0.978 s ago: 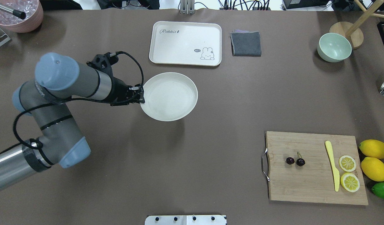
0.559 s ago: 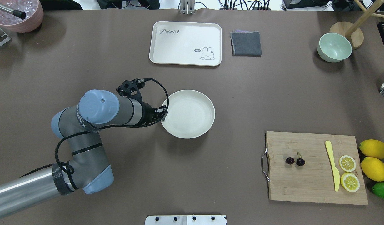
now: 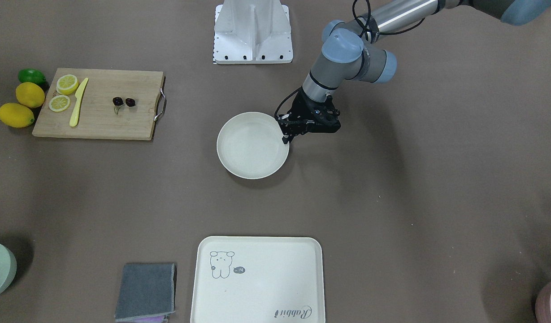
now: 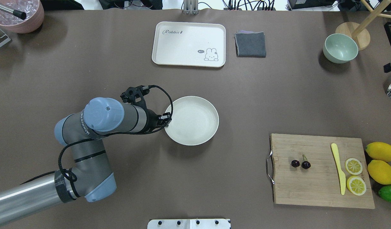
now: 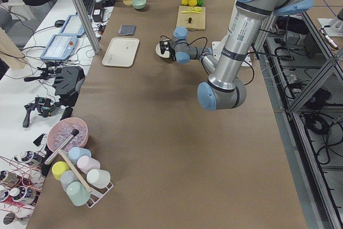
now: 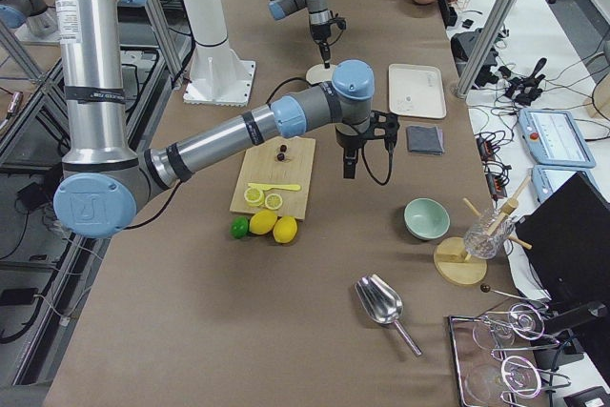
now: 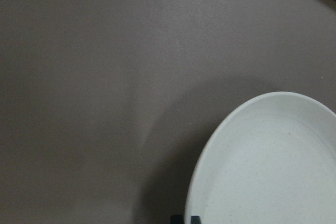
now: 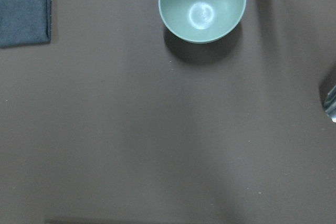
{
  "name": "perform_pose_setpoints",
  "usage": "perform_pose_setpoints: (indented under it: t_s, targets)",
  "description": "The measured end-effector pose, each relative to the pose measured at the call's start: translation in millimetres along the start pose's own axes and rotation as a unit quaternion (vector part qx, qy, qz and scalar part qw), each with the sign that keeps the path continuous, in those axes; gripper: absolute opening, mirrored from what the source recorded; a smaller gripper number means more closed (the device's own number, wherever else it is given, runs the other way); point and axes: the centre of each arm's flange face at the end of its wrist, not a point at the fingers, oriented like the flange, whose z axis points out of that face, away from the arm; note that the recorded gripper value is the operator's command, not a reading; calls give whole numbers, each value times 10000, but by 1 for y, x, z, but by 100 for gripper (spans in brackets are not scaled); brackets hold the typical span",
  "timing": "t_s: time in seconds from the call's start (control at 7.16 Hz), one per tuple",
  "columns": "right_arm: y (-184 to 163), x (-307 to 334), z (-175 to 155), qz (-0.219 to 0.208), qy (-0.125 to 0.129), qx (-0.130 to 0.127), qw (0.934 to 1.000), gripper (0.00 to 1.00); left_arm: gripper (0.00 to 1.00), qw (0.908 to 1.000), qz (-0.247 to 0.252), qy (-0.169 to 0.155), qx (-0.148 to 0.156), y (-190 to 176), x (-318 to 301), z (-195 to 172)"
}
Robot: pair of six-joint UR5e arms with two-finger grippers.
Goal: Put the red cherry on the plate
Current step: 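Lower the plate and open the left gripper while the right arm reaches out, then lower the right gripper onto the dark red cherries and grasp them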
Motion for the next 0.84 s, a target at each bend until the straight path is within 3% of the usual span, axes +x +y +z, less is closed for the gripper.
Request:
perform_pose_setpoints:
  t_s: [0.14,0.28,0.56,0.84]
  targets:
    - [9,-30,18,37,-85,88,9999,100,71,10000,1,4,10,-1,0,-1]
    - [21,-56,38,78,-169,149,9997,100,95,10000,-2,1,31,-4,-1,-2]
    - [47,-90,73,31,-261,34,9996,100,97,10000,-16,-11,85,-10,-4,-4]
    - [81,-127,112,34,-142,3,9999,100,98,9995,50,-20,314,-38,-8,-15]
